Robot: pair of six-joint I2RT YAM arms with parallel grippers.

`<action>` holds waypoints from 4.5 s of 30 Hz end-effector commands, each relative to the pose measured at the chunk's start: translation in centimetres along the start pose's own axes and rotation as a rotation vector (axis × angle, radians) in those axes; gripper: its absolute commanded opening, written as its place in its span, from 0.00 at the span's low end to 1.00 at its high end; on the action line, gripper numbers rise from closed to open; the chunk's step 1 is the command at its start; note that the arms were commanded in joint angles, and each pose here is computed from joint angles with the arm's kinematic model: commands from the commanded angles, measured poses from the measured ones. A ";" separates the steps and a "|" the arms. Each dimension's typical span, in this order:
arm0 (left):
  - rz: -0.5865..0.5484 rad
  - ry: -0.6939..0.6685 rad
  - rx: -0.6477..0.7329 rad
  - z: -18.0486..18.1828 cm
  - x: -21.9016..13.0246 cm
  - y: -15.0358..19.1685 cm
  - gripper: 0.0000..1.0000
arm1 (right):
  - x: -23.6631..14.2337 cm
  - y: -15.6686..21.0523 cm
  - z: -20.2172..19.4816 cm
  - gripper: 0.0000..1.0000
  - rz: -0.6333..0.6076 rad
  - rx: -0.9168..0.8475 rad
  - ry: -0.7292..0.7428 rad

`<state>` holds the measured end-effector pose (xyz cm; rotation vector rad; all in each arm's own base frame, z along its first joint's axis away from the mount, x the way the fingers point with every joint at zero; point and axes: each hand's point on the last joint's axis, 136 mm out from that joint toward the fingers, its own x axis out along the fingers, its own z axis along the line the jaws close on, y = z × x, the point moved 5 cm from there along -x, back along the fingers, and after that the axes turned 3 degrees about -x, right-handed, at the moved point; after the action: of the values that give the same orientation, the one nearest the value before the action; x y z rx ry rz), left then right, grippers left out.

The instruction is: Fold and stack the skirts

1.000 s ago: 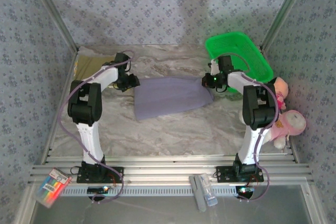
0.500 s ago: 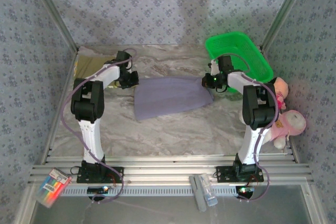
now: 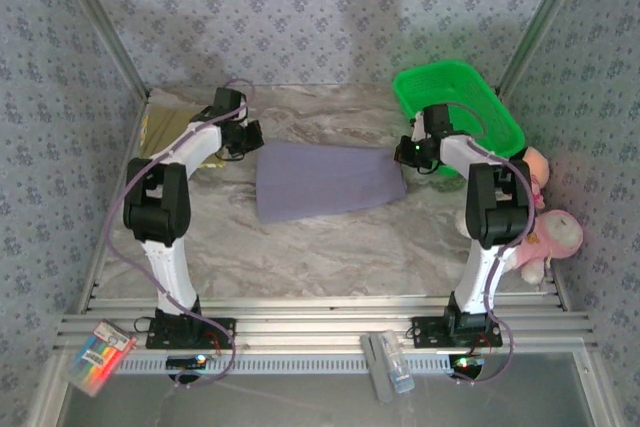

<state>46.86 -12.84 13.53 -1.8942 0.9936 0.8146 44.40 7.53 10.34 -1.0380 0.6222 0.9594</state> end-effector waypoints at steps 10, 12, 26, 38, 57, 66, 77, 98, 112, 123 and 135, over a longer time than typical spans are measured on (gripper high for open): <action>0.028 -0.034 0.025 -0.9 0.5 -0.6 0.45 | -2.0 0.5 0.7 0.30 0.010 0.027 0.156; 0.007 -0.047 0.027 -1.0 -1.1 -0.7 0.56 | -3.3 0.4 1.4 0.38 -0.010 0.022 0.166; 0.038 0.101 -0.015 -6.0 -4.1 1.9 0.99 | -6.7 -0.4 10.5 1.00 -0.171 -0.024 -0.041; 0.250 0.135 -0.032 -9.1 5.3 4.8 0.99 | 0.4 1.5 6.8 1.00 0.001 0.066 0.096; 0.329 0.013 -0.090 -2.9 8.0 6.4 1.00 | 2.5 7.1 4.8 1.00 0.140 0.168 0.151; 0.249 0.012 -0.063 -1.0 3.1 4.6 1.00 | -2.0 5.7 9.0 1.00 -0.118 0.180 0.073; 0.277 0.028 -0.080 -1.7 4.5 5.4 1.00 | -2.0 3.2 11.0 1.00 -0.152 0.129 -0.052; 0.316 -0.004 -0.070 -0.5 6.1 5.3 1.00 | 2.5 2.4 7.6 1.00 -0.127 0.144 0.029; 0.242 0.064 -0.004 -4.6 0.4 3.7 1.00 | -1.9 6.7 5.2 0.96 0.054 0.103 -0.135; 0.328 -0.022 -0.058 -1.3 1.4 7.1 0.99 | -0.1 9.3 4.6 0.88 0.268 0.144 -0.114; 0.374 -0.049 -0.106 0.5 2.4 9.6 0.99 | 1.6 10.8 6.9 0.78 0.346 0.190 -0.255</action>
<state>40.90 -16.93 8.77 -1.8039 1.3094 1.0730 36.34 15.17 8.01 -0.7200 0.6654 1.2325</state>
